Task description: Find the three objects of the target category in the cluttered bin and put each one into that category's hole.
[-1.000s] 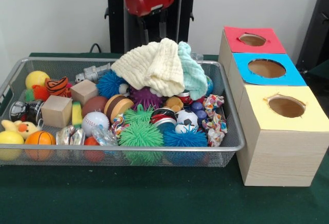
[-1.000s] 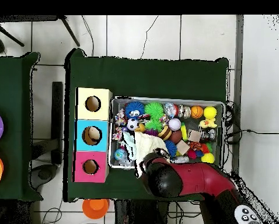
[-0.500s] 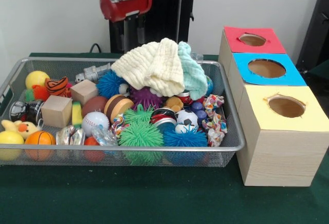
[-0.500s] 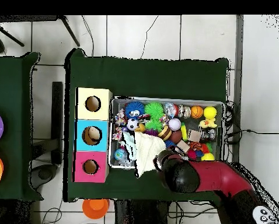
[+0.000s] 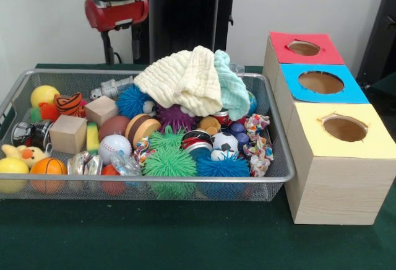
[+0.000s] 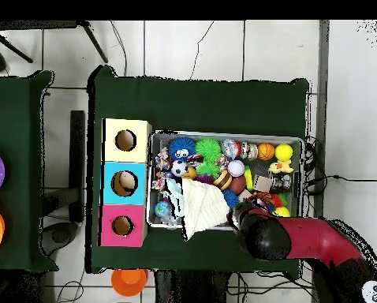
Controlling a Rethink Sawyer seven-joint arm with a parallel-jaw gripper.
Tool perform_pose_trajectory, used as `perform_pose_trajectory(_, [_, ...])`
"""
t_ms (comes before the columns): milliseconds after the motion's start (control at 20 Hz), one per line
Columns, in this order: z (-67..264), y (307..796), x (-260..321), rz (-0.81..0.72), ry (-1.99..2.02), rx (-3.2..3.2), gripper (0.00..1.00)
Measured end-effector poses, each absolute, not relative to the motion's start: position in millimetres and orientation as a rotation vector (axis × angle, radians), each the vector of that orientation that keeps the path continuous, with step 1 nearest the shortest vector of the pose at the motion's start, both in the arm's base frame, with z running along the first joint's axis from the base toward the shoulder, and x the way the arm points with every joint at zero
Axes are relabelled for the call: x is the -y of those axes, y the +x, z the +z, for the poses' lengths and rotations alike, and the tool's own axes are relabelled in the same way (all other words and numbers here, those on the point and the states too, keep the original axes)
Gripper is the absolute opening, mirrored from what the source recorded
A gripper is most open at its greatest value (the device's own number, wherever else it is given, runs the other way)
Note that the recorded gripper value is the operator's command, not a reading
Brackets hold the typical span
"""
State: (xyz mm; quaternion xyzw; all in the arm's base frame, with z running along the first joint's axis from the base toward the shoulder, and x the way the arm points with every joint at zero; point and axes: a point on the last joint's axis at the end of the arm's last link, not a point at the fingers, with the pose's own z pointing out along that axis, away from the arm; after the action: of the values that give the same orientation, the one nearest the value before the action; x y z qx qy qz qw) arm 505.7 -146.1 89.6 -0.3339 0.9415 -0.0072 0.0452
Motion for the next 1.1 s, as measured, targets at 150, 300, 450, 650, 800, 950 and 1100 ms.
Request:
perform_pose_trajectory(150, [82, 510, 154, -0.041, -1.043, -2.867, 1.0])
perform_pose_trajectory(300, [74, 514, 159, -0.048, -1.061, -2.865, 1.0])
perform_pose_trajectory(450, [63, 518, 167, -0.047, -1.07, -2.87, 1.0])
perform_pose_trajectory(650, [52, 522, 182, -0.036, -1.049, -2.881, 1.0])
perform_pose_trajectory(800, [45, 524, 202, -0.032, -1.011, -2.899, 1.0])
perform_pose_trajectory(950, [41, 526, 217, -0.046, -0.997, -2.916, 1.0])
perform_pose_trajectory(1100, [38, 528, 229, -0.059, -0.991, -2.932, 1.0])
